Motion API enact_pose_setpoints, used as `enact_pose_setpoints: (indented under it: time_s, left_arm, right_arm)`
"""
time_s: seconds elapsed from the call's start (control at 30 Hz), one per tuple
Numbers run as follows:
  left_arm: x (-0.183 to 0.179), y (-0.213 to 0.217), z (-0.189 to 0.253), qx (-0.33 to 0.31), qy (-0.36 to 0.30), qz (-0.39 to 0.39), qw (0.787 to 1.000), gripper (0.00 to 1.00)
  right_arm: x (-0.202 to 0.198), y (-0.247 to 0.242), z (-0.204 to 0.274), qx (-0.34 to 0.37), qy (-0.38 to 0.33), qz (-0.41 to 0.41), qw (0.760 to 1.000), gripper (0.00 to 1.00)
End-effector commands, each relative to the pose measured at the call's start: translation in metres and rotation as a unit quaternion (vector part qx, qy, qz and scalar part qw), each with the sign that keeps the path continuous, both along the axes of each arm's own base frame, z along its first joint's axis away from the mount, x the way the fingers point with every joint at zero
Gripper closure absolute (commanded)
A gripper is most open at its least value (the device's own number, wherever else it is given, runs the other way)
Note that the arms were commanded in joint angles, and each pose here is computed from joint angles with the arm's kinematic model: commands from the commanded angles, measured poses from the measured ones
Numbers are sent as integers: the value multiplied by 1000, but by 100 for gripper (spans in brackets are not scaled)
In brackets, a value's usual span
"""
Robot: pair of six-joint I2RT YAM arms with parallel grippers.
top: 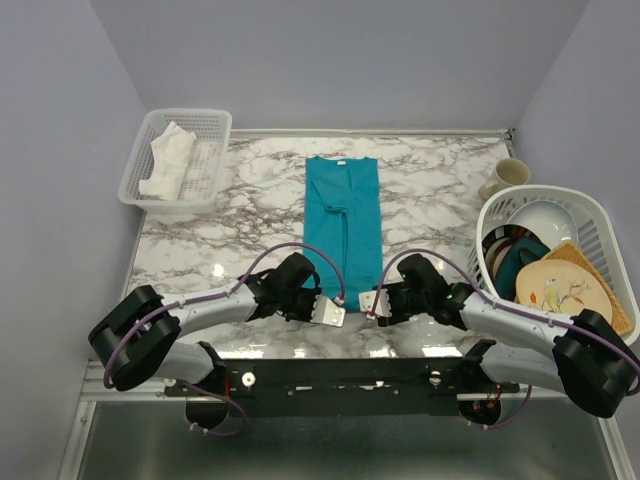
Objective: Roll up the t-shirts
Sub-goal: Roll the T-shirt to the center of the board.
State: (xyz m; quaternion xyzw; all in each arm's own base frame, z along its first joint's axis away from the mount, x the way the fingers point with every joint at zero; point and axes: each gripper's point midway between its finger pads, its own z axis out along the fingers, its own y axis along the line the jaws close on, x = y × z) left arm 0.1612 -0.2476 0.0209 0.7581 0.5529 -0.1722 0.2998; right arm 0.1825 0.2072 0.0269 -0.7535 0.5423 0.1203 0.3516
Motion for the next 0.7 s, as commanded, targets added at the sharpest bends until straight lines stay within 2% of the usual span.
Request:
enact_pose_setpoints:
  time_s: [0.0, 0.23, 0.27, 0.4, 0.67]
  left_arm:
    - [-23, 14, -2, 18, 105, -4, 994, 100]
    - [-16, 10, 31, -25, 186, 9, 982, 100]
    - [-19, 12, 36, -29, 213, 13, 977, 100]
    - [-14, 0, 55, -46, 255, 10, 966, 100]
    - [-15, -12, 63, -53, 335, 33, 940, 100]
  right_arm:
    - [-7, -1, 8, 10, 42, -46, 998, 43]
    - [-8, 4, 21, 50, 26, -43, 998, 39]
    - [-8, 6, 23, 54, 27, -43, 997, 39]
    - [-11, 12, 27, 66, 45, -44, 996, 39]
    - [-9, 28, 44, 92, 67, -72, 991, 36]
